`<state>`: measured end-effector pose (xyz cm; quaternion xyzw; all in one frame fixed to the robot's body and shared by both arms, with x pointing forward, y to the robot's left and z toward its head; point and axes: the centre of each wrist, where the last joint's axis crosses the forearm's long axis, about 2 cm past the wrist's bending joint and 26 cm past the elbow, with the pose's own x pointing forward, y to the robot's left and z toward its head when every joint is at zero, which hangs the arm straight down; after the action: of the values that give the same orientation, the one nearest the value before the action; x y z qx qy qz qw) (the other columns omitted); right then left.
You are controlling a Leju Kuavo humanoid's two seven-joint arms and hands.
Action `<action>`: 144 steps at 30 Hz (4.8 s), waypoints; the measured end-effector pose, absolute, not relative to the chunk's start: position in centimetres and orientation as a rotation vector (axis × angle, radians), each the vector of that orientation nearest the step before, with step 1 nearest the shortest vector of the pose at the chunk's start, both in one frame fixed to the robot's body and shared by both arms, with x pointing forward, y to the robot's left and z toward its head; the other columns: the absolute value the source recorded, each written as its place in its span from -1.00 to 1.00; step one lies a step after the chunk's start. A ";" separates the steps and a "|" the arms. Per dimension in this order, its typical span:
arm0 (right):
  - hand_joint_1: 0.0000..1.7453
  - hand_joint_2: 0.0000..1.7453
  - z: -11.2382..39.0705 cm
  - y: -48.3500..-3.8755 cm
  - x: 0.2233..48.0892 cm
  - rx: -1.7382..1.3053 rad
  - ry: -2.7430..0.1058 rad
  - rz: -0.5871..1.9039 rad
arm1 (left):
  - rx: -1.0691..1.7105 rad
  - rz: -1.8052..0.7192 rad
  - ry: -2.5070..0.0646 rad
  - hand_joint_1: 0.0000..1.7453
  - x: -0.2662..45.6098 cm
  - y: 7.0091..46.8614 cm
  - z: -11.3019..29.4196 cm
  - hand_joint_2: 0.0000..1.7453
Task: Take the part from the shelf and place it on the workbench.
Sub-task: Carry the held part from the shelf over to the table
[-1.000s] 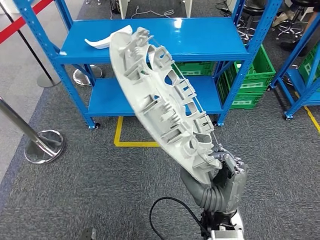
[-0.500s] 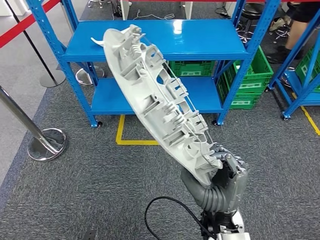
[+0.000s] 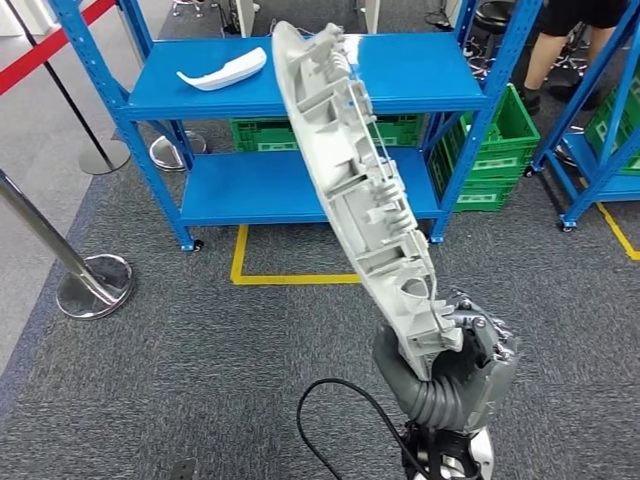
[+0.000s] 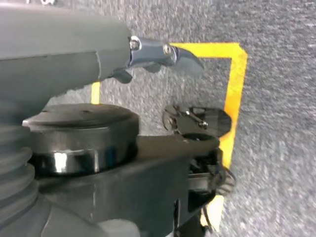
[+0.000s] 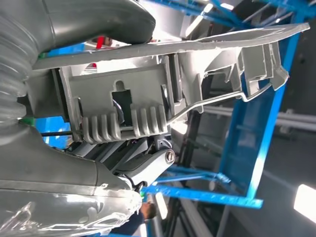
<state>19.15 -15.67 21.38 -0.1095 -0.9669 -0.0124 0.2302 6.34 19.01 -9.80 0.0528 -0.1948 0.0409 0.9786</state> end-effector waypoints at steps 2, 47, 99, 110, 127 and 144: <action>1.00 1.00 21.4 -15.7 19.2 -0.306 -2.658 -0.032 | 0.107 0.058 -0.382 -1.00 6.4 18.9 -9.8 1.00; 1.00 1.00 21.4 -15.6 18.1 -0.370 -2.700 -0.043 | 0.128 0.017 -0.369 -1.00 6.3 18.9 -9.8 1.00; 1.00 1.00 21.4 -16.2 17.2 -0.403 -2.678 -0.106 | 0.155 -0.031 -0.428 -1.00 7.0 20.2 -9.9 1.00; 1.00 1.00 21.3 -16.2 17.2 -0.397 -2.672 -0.110 | 0.154 -0.030 -0.418 -1.00 6.5 20.1 -9.9 1.00; 1.00 1.00 21.4 -16.1 17.2 -0.392 -2.673 -0.116 | 0.164 -0.031 -0.414 -1.00 6.5 20.2 -10.0 1.00; 1.00 1.00 21.4 -16.1 17.2 -0.394 -2.674 -0.113 | 0.164 -0.032 -0.411 -1.00 6.4 20.2 -10.0 1.00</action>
<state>17.22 -16.13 21.44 -0.1422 -0.9651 -0.0406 0.2162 6.40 20.19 -9.98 0.0815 -0.2039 -0.0159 0.9755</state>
